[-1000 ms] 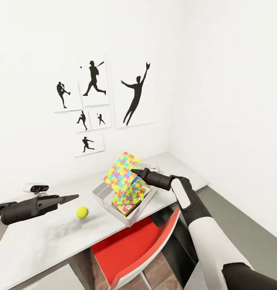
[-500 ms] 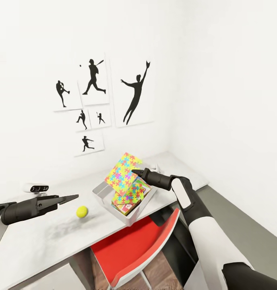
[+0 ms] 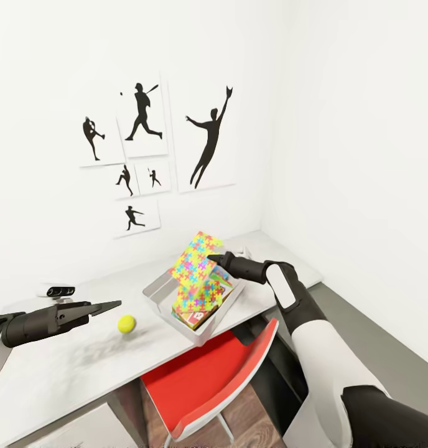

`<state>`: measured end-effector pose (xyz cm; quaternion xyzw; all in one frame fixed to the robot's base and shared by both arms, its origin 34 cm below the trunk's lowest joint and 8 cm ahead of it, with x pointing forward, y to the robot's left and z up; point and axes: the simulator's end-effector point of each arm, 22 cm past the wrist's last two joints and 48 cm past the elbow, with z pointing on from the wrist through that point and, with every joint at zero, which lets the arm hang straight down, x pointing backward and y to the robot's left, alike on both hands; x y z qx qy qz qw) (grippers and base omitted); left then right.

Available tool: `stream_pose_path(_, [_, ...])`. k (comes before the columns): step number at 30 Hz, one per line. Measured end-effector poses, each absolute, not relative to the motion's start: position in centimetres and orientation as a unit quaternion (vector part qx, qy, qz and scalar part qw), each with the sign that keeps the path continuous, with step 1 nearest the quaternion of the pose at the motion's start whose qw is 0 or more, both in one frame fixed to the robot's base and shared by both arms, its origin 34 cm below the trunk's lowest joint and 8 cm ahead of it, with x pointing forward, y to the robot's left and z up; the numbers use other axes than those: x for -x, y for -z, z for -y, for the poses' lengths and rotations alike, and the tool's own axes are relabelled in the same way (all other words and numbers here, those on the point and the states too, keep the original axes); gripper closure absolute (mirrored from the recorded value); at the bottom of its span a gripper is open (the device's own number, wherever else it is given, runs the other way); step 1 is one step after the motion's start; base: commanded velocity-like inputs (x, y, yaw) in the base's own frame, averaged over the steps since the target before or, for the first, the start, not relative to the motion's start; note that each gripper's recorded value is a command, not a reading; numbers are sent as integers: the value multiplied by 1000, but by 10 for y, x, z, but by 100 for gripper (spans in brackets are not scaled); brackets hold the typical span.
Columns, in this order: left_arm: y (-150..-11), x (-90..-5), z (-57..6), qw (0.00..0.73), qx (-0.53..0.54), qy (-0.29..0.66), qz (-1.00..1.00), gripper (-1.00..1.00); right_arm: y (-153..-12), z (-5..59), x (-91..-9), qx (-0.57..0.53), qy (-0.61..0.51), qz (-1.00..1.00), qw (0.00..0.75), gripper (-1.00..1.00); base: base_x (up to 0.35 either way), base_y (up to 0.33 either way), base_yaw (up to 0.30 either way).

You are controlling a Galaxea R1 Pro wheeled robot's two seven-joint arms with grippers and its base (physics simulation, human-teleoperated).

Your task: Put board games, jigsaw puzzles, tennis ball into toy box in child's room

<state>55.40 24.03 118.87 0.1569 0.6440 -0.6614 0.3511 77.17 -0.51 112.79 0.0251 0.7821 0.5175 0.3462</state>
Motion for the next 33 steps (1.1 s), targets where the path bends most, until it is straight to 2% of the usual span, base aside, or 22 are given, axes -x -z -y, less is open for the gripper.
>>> stream_pose_path(15, [-1178,-558,-240,343,-149,663,-648,-100,-1102,6,-781,-65,-535,-798,269,100,0,0,0])
stream_pose_path(33, [-1166,-564,-242,336,-138,664,-653,-100,-1079,10,-777,-92,-548,-800,226,100,0,0,0])
